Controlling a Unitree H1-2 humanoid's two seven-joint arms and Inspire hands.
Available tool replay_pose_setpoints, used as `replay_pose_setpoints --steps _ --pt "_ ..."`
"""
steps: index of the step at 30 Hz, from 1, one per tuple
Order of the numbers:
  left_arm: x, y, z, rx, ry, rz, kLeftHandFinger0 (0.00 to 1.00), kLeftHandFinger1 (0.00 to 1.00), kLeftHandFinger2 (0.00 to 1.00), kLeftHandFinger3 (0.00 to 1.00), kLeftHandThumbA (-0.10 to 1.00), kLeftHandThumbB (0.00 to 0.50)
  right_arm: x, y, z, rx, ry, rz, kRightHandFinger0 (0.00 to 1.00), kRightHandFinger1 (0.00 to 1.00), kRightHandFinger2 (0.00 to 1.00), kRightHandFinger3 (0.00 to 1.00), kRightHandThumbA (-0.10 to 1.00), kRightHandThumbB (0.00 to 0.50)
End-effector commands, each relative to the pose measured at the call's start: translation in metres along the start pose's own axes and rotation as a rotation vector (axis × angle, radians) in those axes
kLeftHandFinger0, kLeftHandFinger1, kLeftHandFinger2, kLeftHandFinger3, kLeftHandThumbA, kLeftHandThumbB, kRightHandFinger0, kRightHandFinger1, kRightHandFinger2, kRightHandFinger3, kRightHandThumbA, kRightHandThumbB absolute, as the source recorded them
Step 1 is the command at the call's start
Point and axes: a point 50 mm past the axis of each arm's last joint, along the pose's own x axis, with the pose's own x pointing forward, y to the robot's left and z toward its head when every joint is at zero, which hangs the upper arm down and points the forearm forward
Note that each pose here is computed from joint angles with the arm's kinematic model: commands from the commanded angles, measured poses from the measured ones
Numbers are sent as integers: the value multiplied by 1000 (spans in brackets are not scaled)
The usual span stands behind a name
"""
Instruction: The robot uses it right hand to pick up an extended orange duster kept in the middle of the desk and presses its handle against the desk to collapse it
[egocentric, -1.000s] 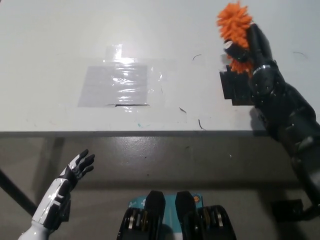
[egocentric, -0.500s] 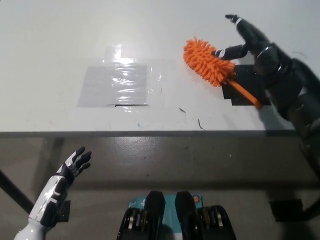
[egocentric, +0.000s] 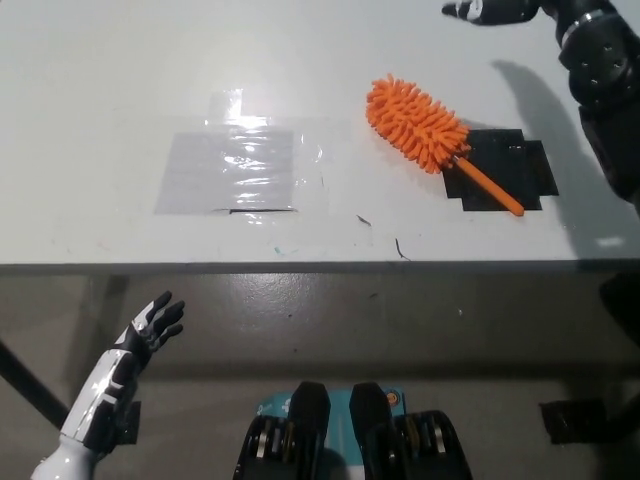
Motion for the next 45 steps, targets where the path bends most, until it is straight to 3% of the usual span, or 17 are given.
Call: replay_pose_setpoints --steps 1,4,8,11,12,16,17,21,22,30,31,34,36,38,39,41,45 --pt "14 11 13 28 -71 -2 1000 1000 1000 1000 1000 326 -93 -139 123 8 -533 -340 1000 1000 1000 1000 1000 448" --pt "14 11 13 28 -71 -2 1000 1000 1000 1000 1000 325 -95 -139 123 9 -531 -339 1000 1000 1000 1000 1000 448" --pt "15 10 10 30 -80 -6 1000 1000 1000 1000 1000 318 -209 -106 127 101 -779 -463 1000 1000 1000 1000 1000 433" --pt "15 10 10 31 -81 -6 1000 1000 1000 1000 1000 317 -216 -102 127 97 -792 -476 1000 1000 1000 1000 1000 429" --pt "14 9 9 28 -77 -12 1000 1000 1000 1000 1000 299 -251 -66 119 181 -862 -443 1000 1000 1000 1000 1000 437" --pt "13 8 8 27 -75 -14 1000 1000 1000 1000 1000 296 -257 -62 118 192 -863 -439 1000 1000 1000 1000 1000 437" --pt "13 5 6 20 -70 -14 1000 1000 1000 1000 1000 294 -293 -26 110 175 -916 -475 1000 1000 1000 1000 1000 440" --pt "10 3 4 16 -65 -19 1000 1000 1000 1000 1000 284 -314 -7 105 187 -938 -480 1000 1000 1000 1000 1000 427" --pt "9 2 4 12 -63 -14 1000 1000 1000 1000 1000 289 -329 10 101 192 -925 -499 1000 1000 1000 1000 1000 381" --pt "17 1 5 18 -73 -18 1000 1000 1000 1000 1000 303 -343 30 93 241 -892 -509 1000 1000 1000 1000 1000 370" --pt "40 6 11 25 -112 -28 1000 1000 1000 1000 1000 304 -342 44 84 259 -833 -522 1000 1000 1000 1000 1000 305" --pt "44 7 12 25 -118 -32 1000 1000 1000 1000 1000 306 -343 49 82 247 -819 -527 1000 1000 1000 1000 1000 293" --pt "56 9 16 28 -140 -35 1000 1000 1000 1000 1000 276 -329 61 59 208 -761 -520 1000 1000 1000 1000 1000 225" --pt "59 10 17 29 -144 -39 1000 1000 1000 1000 1000 274 -327 72 49 204 -695 -530 1000 1000 1000 1000 1000 231" --pt "61 10 17 35 -150 -43 1000 1000 1000 1000 1000 269 -322 83 37 246 -637 -500 1000 1000 1000 1000 1000 183" --pt "64 10 18 31 -154 -47 1000 1000 1000 1000 1000 266 -317 100 17 290 -525 -456 1000 1000 1000 1000 1000 220" --pt "68 11 21 34 -160 -53 1000 1000 1000 1000 1000 264 -311 123 -12 415 -369 -389 1000 1000 1000 1000 1000 210"
